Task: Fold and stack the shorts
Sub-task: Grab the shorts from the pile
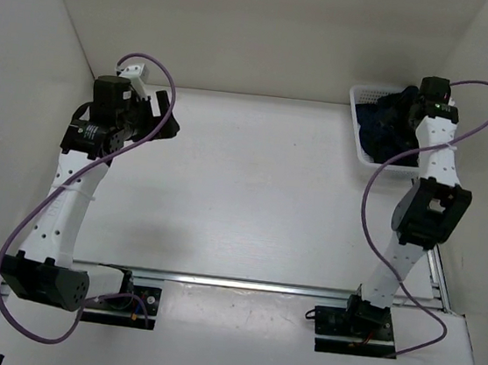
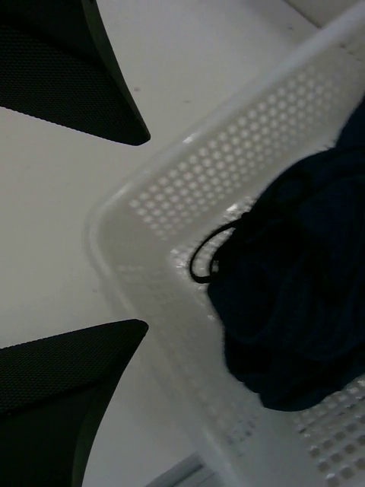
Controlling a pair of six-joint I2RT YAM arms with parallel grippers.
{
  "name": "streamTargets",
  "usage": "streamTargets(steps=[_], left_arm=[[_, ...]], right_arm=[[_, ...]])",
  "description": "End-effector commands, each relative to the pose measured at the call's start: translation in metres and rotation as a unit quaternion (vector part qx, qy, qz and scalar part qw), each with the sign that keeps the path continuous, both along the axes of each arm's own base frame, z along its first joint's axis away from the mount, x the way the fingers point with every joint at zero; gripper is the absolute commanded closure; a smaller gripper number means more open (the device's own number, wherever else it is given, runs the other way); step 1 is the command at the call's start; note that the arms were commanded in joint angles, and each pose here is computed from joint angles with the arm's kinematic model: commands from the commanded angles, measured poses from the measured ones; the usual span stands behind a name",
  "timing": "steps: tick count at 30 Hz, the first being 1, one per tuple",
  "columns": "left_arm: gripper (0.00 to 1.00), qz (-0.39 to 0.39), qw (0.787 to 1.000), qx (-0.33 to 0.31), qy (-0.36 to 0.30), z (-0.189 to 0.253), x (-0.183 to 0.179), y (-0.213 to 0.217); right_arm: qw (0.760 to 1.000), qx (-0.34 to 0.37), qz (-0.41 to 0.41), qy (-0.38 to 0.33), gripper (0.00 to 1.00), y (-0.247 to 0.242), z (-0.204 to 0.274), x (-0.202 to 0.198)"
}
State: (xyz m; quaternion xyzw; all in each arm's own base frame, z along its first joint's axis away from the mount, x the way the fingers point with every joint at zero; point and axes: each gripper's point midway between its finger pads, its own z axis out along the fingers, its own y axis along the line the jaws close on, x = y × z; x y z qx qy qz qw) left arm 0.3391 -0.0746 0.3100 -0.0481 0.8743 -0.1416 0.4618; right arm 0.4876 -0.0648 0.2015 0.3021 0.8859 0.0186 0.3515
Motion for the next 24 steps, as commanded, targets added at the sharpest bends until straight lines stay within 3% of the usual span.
streamTargets(steps=[1, 8, 12, 13, 15, 16, 17, 19, 20, 24], left_arm=[[0.00, -0.029, 0.999, -0.008, -0.018, 0.015, 0.001, -0.011], [0.00, -0.035, 0.999, -0.015, 0.010, -0.006, 0.006, -0.016], [0.00, -0.038, 0.999, -0.015, 0.027, -0.019, 0.015, -0.019], [0.00, -0.038, 0.999, -0.016, 0.022, -0.015, 0.015, -0.019], [0.00, -0.041, 0.999, -0.012, 0.022, -0.015, 0.018, -0.019], [0.00, -0.041, 0.999, -0.012, 0.027, -0.018, 0.020, -0.019], [0.00, -0.041, 0.999, -0.012, 0.027, -0.018, 0.020, -0.019], [0.00, -0.041, 0.999, -0.012, 0.026, -0.017, 0.022, -0.020], [0.00, -0.041, 0.999, -0.012, 0.026, -0.017, 0.022, -0.020], [0.00, -0.035, 0.999, -0.020, 0.029, -0.016, 0.025, -0.021]], right_arm=[[1.000, 0.007, -0.012, 0.025, 0.00, -0.014, -0.024, 0.035], [0.999, -0.004, -0.035, 0.038, 0.00, -0.050, -0.082, 0.086], [0.998, 0.004, -0.043, 0.041, 0.11, -0.052, -0.111, 0.102], [0.998, 0.008, -0.048, 0.039, 0.16, -0.052, -0.113, 0.104], [0.998, 0.006, -0.056, 0.029, 0.38, -0.054, -0.114, 0.109], [0.998, 0.010, -0.061, 0.020, 0.52, -0.054, -0.107, 0.109], [0.998, 0.006, -0.065, 0.024, 0.75, -0.055, -0.110, 0.106], [0.997, -0.002, -0.074, -0.008, 0.93, -0.059, -0.081, 0.108], [0.997, -0.009, -0.079, -0.018, 1.00, -0.061, -0.068, 0.107], [0.994, -0.013, -0.067, -0.082, 1.00, -0.056, 0.010, 0.099]])
